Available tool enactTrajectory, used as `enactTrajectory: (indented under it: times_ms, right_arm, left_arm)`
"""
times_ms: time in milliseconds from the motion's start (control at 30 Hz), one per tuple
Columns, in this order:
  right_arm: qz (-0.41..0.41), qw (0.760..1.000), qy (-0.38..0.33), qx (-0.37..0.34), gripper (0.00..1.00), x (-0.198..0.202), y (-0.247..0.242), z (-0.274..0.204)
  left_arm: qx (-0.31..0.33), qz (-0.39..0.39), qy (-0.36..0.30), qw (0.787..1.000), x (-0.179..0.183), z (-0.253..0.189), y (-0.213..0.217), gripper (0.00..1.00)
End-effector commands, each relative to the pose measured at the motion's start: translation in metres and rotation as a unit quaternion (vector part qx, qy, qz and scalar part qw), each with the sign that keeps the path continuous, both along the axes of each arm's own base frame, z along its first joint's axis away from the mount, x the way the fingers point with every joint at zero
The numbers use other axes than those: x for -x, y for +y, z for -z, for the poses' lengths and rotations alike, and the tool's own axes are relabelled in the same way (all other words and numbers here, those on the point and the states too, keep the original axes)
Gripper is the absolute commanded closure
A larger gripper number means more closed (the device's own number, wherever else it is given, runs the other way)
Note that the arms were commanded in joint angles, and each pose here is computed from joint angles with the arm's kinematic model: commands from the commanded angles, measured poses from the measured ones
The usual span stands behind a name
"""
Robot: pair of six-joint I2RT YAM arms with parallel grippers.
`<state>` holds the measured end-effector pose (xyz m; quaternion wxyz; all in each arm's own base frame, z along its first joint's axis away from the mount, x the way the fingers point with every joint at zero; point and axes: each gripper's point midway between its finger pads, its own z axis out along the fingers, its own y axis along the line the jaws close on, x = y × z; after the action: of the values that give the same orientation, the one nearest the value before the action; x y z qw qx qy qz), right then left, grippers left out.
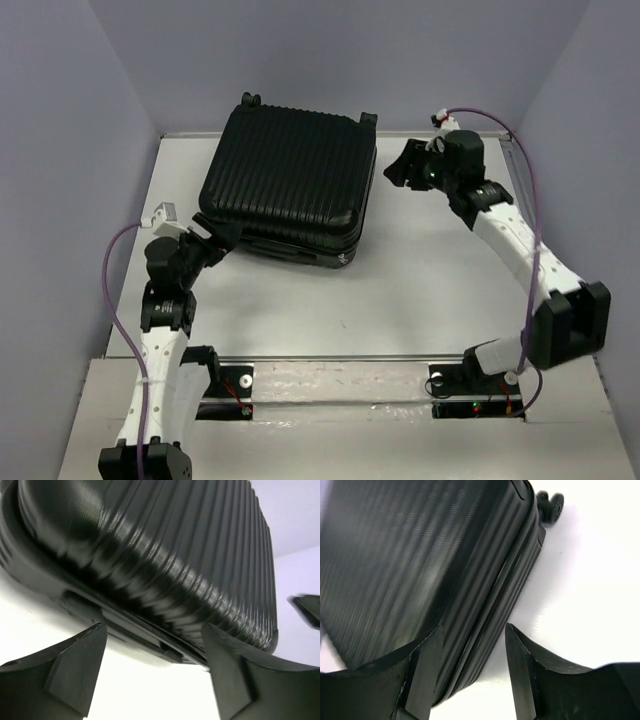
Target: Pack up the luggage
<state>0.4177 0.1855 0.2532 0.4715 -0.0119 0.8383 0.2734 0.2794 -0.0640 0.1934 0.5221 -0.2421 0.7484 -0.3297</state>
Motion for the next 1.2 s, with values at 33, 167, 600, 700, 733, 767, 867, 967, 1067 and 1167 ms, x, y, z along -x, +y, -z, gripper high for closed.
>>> enactTrajectory:
  times_ms: [33,167,600,700,733,767,867,967,1067,1167]
  right_arm:
    - [-0.074,0.997,-0.013,-0.029,0.3,0.065,0.006,-0.006]
    - [-0.088,0.995,-0.022,-0.052,0.07,0.095,0.016,0.0]
    - [-0.131,0.99,0.001,-0.059,0.0,0.067,0.093,0.003]
    - [-0.125,0.99,0.01,-0.06,0.0,0.06,0.095,0.011]
    - [-0.122,0.991,0.017,-0.058,0.0,0.057,0.097,0.016]
    - [-0.12,0.991,0.032,-0.053,0.0,0.055,0.098,0.026]
    - [-0.099,0.992,0.069,-0.024,0.03,0.044,0.095,0.06]
    - [-0.066,0.995,0.079,-0.007,0.35,0.043,0.083,0.077]
    - [-0.053,0.996,0.073,0.011,0.72,0.05,0.07,0.081]
    - [-0.026,0.998,0.047,0.031,0.89,0.058,0.037,0.067]
  left_arm:
    - [-0.066,-0.006,-0.016,0.998,-0.024,-0.05,0.017,0.02]
    - [-0.109,-0.03,0.001,0.994,-0.055,-0.063,0.039,0.01]
    - [-0.137,-0.01,0.077,0.988,-0.143,-0.033,0.071,0.01]
    - [-0.089,0.062,0.078,0.991,-0.155,-0.015,0.046,0.01]
    - [-0.075,0.079,0.088,0.99,-0.154,-0.006,0.039,0.01]
    - [-0.064,0.097,0.099,0.988,-0.155,0.004,0.029,0.01]
    - [-0.051,0.131,0.137,0.981,-0.153,0.044,0.008,0.01]
    - [-0.029,0.142,0.149,0.978,-0.143,0.058,-0.007,0.17]
    - [-0.027,0.148,0.149,0.977,-0.133,0.059,-0.021,0.31]
    - [-0.034,0.15,0.125,0.98,-0.115,0.044,-0.031,0.61]
